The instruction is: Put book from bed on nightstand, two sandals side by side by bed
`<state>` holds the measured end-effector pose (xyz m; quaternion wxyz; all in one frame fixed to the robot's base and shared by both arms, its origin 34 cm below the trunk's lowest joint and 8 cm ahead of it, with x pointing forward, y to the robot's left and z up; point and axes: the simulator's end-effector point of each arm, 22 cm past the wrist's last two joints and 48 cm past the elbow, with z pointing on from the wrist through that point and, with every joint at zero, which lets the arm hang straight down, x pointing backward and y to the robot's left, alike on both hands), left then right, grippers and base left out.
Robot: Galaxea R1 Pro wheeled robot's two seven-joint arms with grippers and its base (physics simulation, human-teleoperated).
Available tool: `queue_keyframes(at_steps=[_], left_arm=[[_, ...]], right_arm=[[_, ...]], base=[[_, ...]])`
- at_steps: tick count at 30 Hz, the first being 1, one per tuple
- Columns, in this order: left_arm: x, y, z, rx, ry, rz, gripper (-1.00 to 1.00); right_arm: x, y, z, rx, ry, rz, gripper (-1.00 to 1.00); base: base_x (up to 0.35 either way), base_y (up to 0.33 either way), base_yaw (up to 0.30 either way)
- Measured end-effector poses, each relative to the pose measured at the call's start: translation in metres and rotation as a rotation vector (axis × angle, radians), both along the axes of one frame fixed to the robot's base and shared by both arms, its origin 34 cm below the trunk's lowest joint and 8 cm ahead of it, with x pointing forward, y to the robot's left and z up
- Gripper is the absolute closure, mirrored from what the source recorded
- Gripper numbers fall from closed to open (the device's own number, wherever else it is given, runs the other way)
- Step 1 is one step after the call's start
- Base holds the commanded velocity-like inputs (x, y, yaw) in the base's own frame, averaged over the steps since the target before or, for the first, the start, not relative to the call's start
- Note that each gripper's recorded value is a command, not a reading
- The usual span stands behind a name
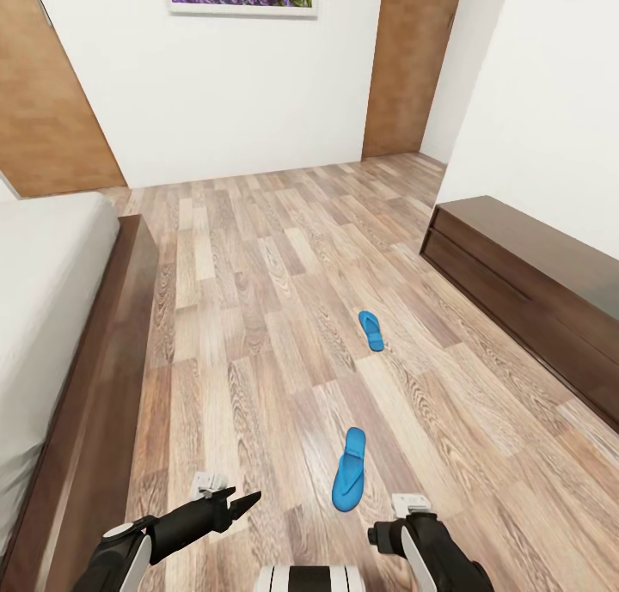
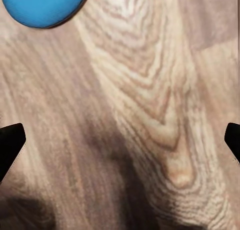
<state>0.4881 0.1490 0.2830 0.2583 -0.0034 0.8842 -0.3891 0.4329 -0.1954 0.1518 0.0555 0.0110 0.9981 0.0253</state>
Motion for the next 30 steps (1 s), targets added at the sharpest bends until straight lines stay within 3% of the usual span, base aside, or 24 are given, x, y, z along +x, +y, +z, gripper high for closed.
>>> queue_keyframes(at_steps=[4,5,11,30], left_arm=[[0.0,0.0,0.0,0.0,0.0,0.0,-1.0],[0.0,0.0,0.0,0.0,0.0,0.0,-1.0],[0.0,0.0,0.0,0.0,0.0,0.0,-1.0],[0.0,0.0,0.0,0.0,0.0,0.0,-1.0]], right_arm=[[0.014,-0.001,0.006,0.0,-0.04,-0.003,-1.0],[0.034,0.0,0.011,0.002,-0.12,-0.01,-1.0],[0.052,0.0,0.016,0.003,-0.206,-0.017,-1.0],[0.058,0.0,0.018,0.001,-0.237,-0.021,-1.0]], base=[[0.0,0.0,0.0],[0.0,0.0,0.0],[0.0,0.0,0.0],[0.089,0.0,0.0]])
